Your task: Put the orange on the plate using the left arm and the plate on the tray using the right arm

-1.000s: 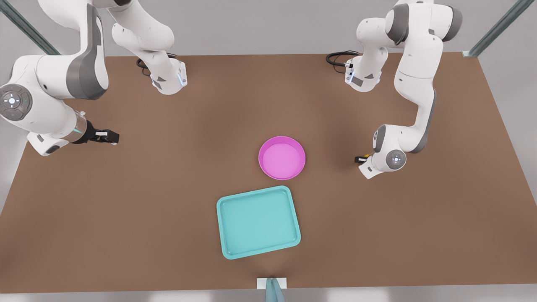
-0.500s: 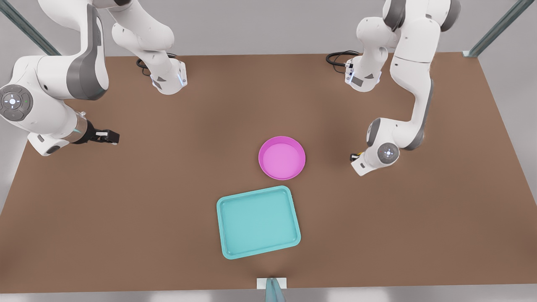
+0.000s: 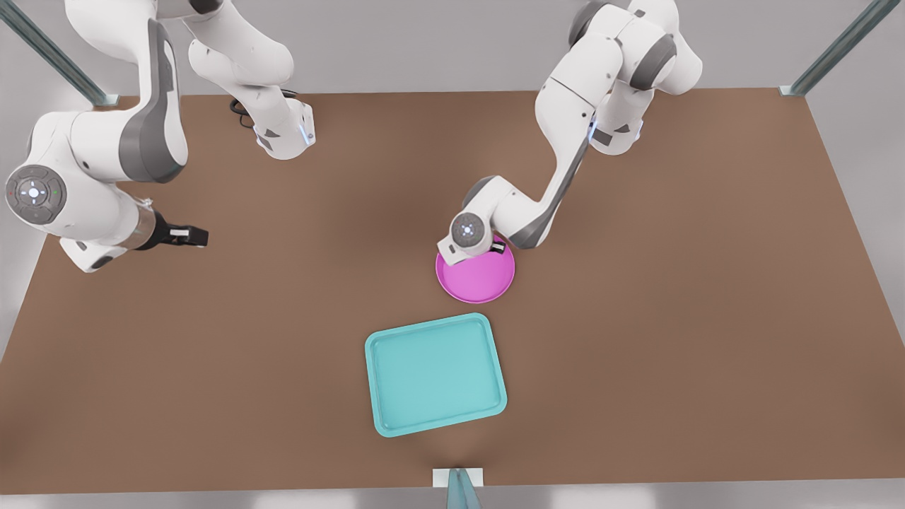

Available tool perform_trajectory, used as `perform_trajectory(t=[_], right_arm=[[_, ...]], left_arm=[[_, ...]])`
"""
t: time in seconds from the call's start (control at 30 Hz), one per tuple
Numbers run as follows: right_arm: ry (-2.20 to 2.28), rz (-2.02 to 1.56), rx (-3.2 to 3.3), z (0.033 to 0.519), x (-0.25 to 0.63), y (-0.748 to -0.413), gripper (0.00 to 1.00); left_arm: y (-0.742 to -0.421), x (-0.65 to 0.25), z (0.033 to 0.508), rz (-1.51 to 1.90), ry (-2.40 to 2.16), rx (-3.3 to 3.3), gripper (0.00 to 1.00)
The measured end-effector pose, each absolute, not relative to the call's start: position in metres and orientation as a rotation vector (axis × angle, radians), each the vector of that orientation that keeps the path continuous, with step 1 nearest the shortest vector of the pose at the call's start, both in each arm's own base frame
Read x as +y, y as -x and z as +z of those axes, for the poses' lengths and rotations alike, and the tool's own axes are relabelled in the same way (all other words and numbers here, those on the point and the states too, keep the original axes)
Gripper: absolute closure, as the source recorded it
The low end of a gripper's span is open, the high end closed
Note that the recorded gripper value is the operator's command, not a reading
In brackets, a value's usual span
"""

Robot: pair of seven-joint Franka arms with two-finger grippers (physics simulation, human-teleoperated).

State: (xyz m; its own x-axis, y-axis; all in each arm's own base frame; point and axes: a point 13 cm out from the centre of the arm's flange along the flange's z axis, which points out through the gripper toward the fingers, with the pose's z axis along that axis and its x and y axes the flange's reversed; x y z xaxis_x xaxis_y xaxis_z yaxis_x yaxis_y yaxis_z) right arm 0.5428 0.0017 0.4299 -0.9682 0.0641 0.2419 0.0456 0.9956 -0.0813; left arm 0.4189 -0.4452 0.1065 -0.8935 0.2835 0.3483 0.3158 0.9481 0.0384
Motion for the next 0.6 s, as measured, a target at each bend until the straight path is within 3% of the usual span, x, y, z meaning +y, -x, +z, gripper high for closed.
perform_trajectory(t=[0.1, 0.13, 0.2, 0.27, 0.33, 0.4, 0.5, 0.6], right_arm=[[0.084, 0.101, -2.884, 0.426, 0.001, -0.543, 0.00], [0.084, 0.100, -2.881, 0.424, 0.001, -0.543, 0.00], [0.069, 0.088, -2.860, 0.409, 0.007, -0.546, 0.00], [-0.062, 0.063, -2.800, 0.345, 0.065, -0.558, 0.00], [-0.259, 0.057, -2.729, 0.255, 0.170, -0.539, 0.00], [-0.221, -0.081, -2.697, 0.184, 0.224, -0.520, 0.00], [-0.122, -0.272, -2.696, 0.121, 0.301, -0.510, 0.00], [-0.064, -0.376, -2.726, 0.096, 0.368, -0.500, 0.00]], left_arm=[[-0.428, -0.438, 0.120, -0.139, 0.358, -2.782, 0.00], [-0.449, -0.430, 0.143, -0.144, 0.324, -2.803, 0.00], [-0.537, -0.357, 0.265, -0.158, 0.132, -2.914, 0.00], [-0.591, -0.198, 0.380, -0.205, -0.201, -2.965, 0.00], [-0.591, -0.089, 0.443, -0.228, -0.398, -2.944, 0.00], [-0.580, -0.053, 0.467, -0.222, -0.417, -2.912, 0.00], [-0.572, -0.070, 0.479, -0.069, -0.224, -2.888, 0.00], [-0.548, -0.057, 0.492, 0.024, -0.103, -2.892, 0.00]])
